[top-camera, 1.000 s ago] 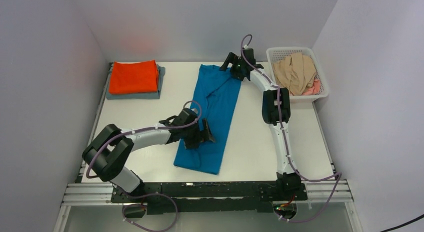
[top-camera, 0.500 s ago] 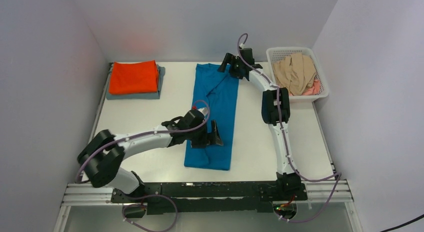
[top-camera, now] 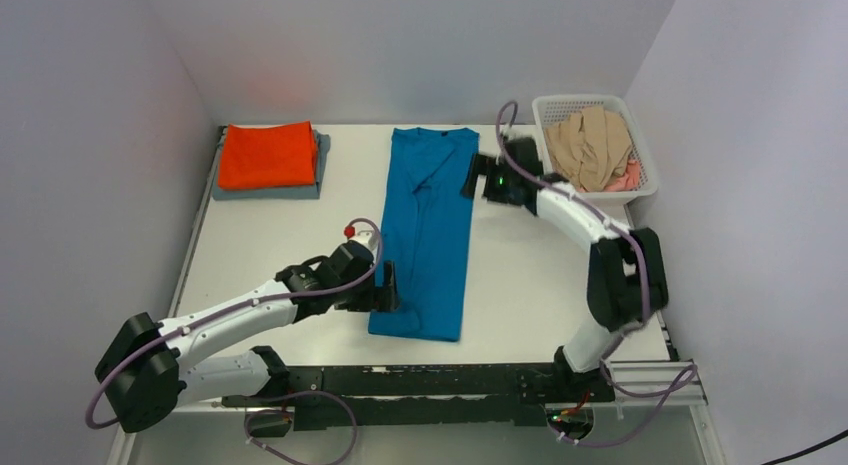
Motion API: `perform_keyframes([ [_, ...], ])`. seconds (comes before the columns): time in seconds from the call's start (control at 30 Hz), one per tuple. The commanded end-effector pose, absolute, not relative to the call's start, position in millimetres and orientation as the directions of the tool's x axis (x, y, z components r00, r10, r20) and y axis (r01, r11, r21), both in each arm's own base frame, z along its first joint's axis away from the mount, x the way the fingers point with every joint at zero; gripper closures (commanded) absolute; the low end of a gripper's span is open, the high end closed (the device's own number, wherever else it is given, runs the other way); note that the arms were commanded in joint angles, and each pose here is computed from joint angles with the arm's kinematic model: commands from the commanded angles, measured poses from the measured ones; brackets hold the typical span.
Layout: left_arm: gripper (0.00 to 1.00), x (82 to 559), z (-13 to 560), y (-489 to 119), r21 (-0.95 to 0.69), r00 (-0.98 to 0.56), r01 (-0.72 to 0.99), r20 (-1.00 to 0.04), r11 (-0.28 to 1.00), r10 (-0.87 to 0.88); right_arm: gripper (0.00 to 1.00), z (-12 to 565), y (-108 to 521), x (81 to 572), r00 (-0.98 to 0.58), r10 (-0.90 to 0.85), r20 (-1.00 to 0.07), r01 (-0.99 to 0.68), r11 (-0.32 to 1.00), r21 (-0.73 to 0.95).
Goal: Fold and stack the t-shirts
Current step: Rotate the tshirt 90 degrees, then grab the bottom of the folded rectangular tshirt with both arms
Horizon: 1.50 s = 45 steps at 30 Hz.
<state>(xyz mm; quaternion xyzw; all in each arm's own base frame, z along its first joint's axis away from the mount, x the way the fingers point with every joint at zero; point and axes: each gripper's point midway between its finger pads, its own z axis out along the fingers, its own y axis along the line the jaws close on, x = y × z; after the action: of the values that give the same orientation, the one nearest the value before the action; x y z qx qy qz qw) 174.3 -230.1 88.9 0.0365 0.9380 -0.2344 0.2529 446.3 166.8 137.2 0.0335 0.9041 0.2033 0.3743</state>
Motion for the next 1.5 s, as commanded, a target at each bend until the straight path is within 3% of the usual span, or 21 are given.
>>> perform_keyframes([
  [0.0,0.08,158.7,57.5,-211.7,-0.357,-0.899,0.178,-0.438,0.917,0.005,0.0,90.2,185.7,328.1,-0.832,0.151,-0.534,-0.051,0.937,0.345],
  [0.17,0.25,149.5,35.6,-209.7,-0.347,-0.922,0.172,-0.385,0.922,0.027,0.02,65.2,210.4,239.3,-0.896,0.131,-0.425,-0.081,0.891,0.446],
  [0.37,0.47,140.7,12.5,-203.8,-0.318,-0.944,0.143,-0.327,0.937,0.034,0.08,48.8,213.0,171.1,-0.943,0.096,-0.318,-0.074,0.873,0.482],
  [0.53,0.8,133.7,0.8,-196.9,-0.285,-0.959,0.115,-0.28,0.952,0.032,0.17,45.8,223.1,136.7,-0.965,0.078,-0.251,-0.078,0.827,0.556],
  [0.67,1.0,128.3,1.1,-189.4,-0.274,-0.963,0.095,-0.27,0.957,0.018,0.25,41.0,232.8,125.0,-0.978,0.05,-0.202,-0.079,0.811,0.58],
  [0.8,1.0,128.6,4.0,-192.8,-0.315,-0.956,0.097,-0.293,0.944,0.001,0.29,33.0,237.8,124.4,-0.981,0.044,-0.19,-0.073,0.821,0.567],
  [0.97,1.0,127.2,7.3,-189.7,-0.316,-0.955,0.082,-0.296,0.945,-0.017,0.5,21.8,238.4,118.4,-0.989,0.044,-0.139,-0.04,0.835,0.548],
  [1.0,1.0,126.0,7.2,-188.6,-0.318,-0.955,0.08,-0.296,0.945,-0.019,0.56,21.0,239.0,112.9,-0.992,0.02,-0.121,-0.051,0.832,0.553],
  [1.13,1.0,120.2,6.8,-181.9,-0.316,-0.956,0.076,-0.293,0.946,-0.021,0.99,10.1,228.7,94.6,-0.998,-0.012,-0.059,-0.041,0.853,0.52],
  [1.47,1.0,102.1,13.8,-169.4,-0.347,-0.957,0.1,-0.291,0.933,-0.006,1.0,27.4,229.8,69.5,-0.996,-0.068,-0.055,-0.088,0.78,0.62],
])
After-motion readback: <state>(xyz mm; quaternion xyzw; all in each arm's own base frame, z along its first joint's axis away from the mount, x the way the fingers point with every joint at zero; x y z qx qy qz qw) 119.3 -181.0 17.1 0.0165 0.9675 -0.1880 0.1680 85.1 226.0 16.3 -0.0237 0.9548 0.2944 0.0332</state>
